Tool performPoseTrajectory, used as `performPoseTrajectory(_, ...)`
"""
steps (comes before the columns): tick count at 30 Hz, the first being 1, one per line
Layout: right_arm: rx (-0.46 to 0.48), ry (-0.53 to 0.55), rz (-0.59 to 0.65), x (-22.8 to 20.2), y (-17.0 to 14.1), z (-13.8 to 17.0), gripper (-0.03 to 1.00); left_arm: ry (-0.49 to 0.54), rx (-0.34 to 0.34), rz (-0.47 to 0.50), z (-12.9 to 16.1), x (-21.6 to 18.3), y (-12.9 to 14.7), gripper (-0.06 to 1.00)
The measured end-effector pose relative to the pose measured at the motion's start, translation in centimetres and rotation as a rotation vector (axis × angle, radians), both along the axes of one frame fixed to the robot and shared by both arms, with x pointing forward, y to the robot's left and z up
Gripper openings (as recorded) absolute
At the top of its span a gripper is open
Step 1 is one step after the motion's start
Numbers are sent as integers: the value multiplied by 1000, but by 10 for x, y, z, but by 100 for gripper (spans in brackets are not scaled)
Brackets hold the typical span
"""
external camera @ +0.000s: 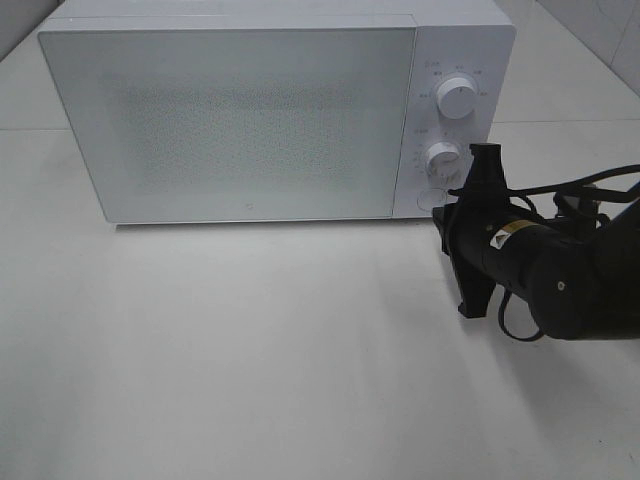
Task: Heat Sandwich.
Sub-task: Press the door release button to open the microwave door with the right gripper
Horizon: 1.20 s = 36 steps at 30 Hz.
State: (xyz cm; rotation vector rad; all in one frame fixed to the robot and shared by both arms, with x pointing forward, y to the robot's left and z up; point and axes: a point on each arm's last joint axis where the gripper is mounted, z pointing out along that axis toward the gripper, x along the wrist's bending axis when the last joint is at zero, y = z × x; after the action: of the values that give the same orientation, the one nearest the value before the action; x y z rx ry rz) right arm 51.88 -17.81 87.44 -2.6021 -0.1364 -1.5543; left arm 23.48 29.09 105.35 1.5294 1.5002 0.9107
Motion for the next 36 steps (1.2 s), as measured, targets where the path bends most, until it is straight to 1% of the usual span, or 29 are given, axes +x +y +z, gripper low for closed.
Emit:
performPoseTrajectory(5, 3, 0, -1, 15, 6, -4, 2, 0, 0, 0, 0, 0, 0, 97)
performPoseTrajectory(10, -1, 11, -24, 27, 2, -10, 2, 0, 0, 0, 0, 0, 0, 97)
performPoseTrajectory(17, 1, 12, -53, 48, -4, -10, 2, 0, 0, 0, 0, 0, 0, 97)
performPoseTrajectory(25, 2, 49, -49, 57, 1, -19, 2, 0, 0, 0, 0, 0, 0, 97)
performPoseTrajectory(36, -13, 8, -57, 60, 1, -21, 2, 0, 0, 0, 0, 0, 0, 97)
